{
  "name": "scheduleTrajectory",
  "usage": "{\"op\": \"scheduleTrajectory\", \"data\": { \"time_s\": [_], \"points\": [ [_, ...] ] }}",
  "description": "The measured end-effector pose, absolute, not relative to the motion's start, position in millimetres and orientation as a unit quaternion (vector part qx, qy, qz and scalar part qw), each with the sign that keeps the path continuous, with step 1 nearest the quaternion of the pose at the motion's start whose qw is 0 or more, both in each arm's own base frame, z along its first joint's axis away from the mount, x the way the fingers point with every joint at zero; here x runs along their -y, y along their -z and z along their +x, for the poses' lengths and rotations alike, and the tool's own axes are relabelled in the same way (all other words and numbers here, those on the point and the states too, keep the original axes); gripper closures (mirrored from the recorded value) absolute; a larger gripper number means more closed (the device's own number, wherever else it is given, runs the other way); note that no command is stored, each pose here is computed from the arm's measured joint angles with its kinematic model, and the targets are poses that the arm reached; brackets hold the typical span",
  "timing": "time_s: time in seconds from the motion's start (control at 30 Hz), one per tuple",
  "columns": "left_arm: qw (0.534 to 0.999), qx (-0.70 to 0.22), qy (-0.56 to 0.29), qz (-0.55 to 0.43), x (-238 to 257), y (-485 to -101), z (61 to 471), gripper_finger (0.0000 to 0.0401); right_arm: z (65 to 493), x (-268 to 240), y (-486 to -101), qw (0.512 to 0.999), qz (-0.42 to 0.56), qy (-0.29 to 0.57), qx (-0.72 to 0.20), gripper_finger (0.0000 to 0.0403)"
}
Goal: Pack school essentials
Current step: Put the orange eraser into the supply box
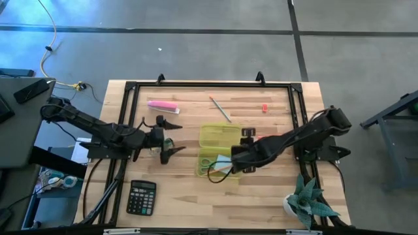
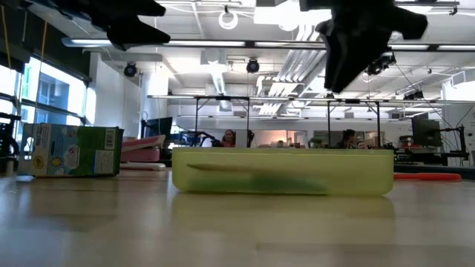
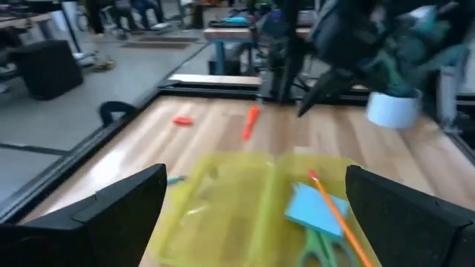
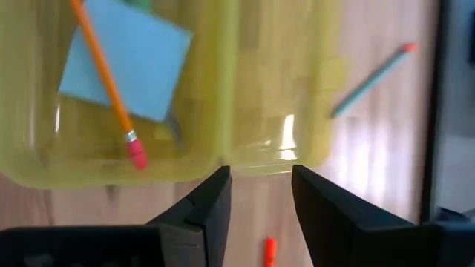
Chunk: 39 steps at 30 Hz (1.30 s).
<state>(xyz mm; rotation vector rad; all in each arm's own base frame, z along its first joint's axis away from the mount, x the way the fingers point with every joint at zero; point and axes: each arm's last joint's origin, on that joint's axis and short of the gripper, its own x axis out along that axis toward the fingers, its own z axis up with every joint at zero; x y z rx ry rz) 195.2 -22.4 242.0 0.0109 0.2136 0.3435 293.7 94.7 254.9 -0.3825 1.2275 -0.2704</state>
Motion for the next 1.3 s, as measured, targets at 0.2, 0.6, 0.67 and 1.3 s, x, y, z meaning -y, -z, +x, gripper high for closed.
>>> {"op": "scheduleTrajectory", "data": {
  "time_s": [0.2,0.6,0.67,1.3],
  "points": [
    [0.978,-0.105,-0.182,-0.005,-7,-257,201,0.0001,273,-84,-291,0.829,-0.141,0.169,-0.514,0.0268],
    [0.958,-0.148,-0.241,-0.049,-60,-267,193,0.0001,250,-71,-317,0.847,-0.112,0.199,-0.480,0.0268],
    [0.956,-0.157,-0.241,-0.056,-65,-267,191,0.0001,250,-67,-318,0.843,-0.114,0.209,-0.483,0.0268],
    [0.946,-0.181,-0.268,-0.023,-89,-266,180,0.0001,239,34,-329,0.804,-0.056,0.228,-0.547,0.0268]
  ]
}}
